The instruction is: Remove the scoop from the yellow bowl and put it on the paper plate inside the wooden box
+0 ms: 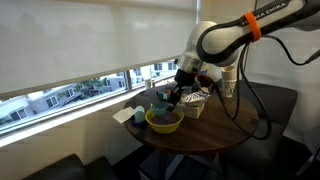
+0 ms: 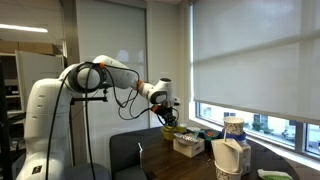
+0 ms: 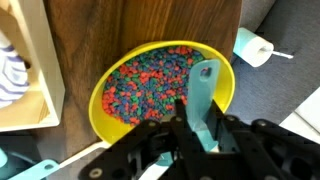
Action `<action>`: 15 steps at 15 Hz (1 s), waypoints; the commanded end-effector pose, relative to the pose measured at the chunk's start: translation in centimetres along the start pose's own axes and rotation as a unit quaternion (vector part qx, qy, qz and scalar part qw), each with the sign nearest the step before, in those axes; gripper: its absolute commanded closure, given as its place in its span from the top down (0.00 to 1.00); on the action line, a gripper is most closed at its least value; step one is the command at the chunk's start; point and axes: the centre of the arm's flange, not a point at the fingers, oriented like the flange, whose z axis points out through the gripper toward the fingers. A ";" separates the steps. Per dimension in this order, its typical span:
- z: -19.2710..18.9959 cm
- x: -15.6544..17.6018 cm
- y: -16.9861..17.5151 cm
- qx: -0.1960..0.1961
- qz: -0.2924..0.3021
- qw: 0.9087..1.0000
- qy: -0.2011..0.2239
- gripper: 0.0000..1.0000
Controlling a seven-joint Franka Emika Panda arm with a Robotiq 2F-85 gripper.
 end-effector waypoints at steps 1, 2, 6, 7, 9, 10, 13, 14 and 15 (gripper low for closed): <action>-7.3 -2.7 0.6 -0.042 0.036 0.997 0.047 0.06; -9.0 -3.5 1.3 -0.058 0.058 0.995 0.061 0.06; -12.0 -6.1 5.9 -0.094 0.139 0.985 0.049 0.06; -11.7 -6.5 6.9 -0.096 0.152 0.983 0.043 0.06; -10.9 -7.0 8.5 -0.086 0.171 0.981 0.026 0.06; -10.9 -7.2 9.1 -0.090 0.183 0.979 0.017 0.06; -10.5 -8.3 11.1 -0.094 0.221 0.971 0.004 0.06; -10.5 -8.4 11.6 -0.091 0.233 0.968 0.000 0.06; -10.3 -8.5 11.9 -0.088 0.237 0.968 -0.005 0.50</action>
